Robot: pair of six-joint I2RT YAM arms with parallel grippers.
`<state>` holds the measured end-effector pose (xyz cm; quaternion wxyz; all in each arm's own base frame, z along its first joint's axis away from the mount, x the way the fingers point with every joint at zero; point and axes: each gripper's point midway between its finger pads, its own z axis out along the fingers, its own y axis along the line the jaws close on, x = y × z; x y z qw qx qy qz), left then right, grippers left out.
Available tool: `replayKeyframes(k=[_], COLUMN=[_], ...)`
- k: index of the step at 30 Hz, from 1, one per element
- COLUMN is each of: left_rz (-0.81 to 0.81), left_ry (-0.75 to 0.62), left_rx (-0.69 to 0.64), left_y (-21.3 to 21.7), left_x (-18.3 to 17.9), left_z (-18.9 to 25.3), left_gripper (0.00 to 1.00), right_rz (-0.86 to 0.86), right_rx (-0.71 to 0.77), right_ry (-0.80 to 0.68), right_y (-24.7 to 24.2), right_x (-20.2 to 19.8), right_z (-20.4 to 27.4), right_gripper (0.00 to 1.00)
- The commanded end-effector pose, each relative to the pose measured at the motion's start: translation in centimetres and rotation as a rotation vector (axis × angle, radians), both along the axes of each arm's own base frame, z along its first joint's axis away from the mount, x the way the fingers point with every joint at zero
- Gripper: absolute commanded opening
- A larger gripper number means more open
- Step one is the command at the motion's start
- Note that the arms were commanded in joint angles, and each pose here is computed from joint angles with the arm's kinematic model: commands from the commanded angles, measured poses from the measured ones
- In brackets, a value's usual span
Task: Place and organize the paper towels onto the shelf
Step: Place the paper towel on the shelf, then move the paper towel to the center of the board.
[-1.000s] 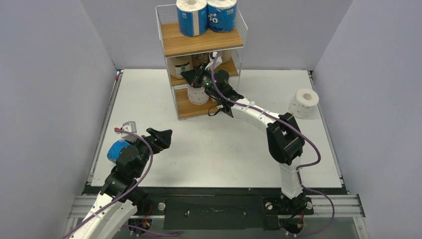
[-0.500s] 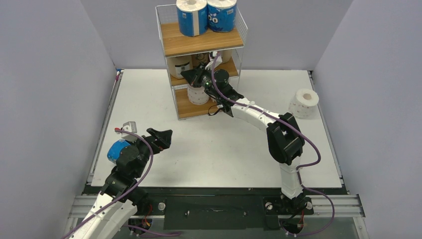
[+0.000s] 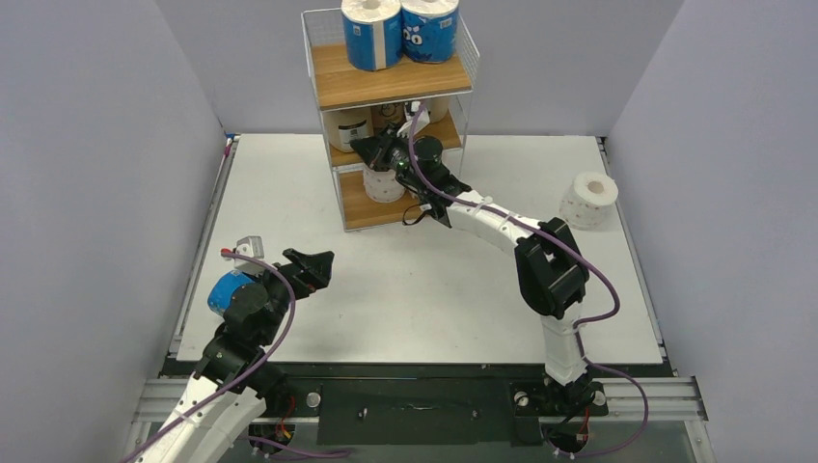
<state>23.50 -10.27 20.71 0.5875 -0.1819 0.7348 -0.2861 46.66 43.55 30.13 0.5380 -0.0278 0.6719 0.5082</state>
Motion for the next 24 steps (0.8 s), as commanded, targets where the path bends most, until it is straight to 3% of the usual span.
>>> replayKeyframes(k=[1,7,9,13,15,19,24], left_rz=[-0.008,-0.02,-0.019,-0.008,0.002,0.016,0.04], left_ry=[-0.03,-0.033,-0.04,-0.046,-0.042,-0.032,-0.017], left_rx=[-0.018,-0.042,-0.04,-0.02,-0.015,-0.021,-0.032], left_y=[-0.1,-0.4,-0.3,0.1,0.4,0.7,1.0], left_x=[0.0,-0.2,-0.2,-0.4,-0.5,-0.7,-0.7], left_z=[0.9,1.5,2.5,3.4,3.6,3.5,3.5], left_gripper=[0.98,0.98,0.98,0.97,0.97,0.97,0.97], right_rz=[-0.022,-0.002,0.001,-0.017,-0.027,-0.063,-0.098], right_rx=[0.057,0.042,0.024,0.01,-0.022,-0.075,-0.161], right_ry=[-0.076,-0.109,-0.113,-0.136,-0.126,-0.132,-0.109], right_y=[-2.1,-3.6,-4.3,-6.8,-8.0,-10.2,-12.6], right_x=[-1.2,-3.6,-4.5,-7.3,-8.8,-11.6,-14.6], right_z=[4.5,6.5,7.0,8.9,8.1,7.8,5.8], right_gripper=[0.0,0.0,0.06,0.34,0.41,0.49,0.52])
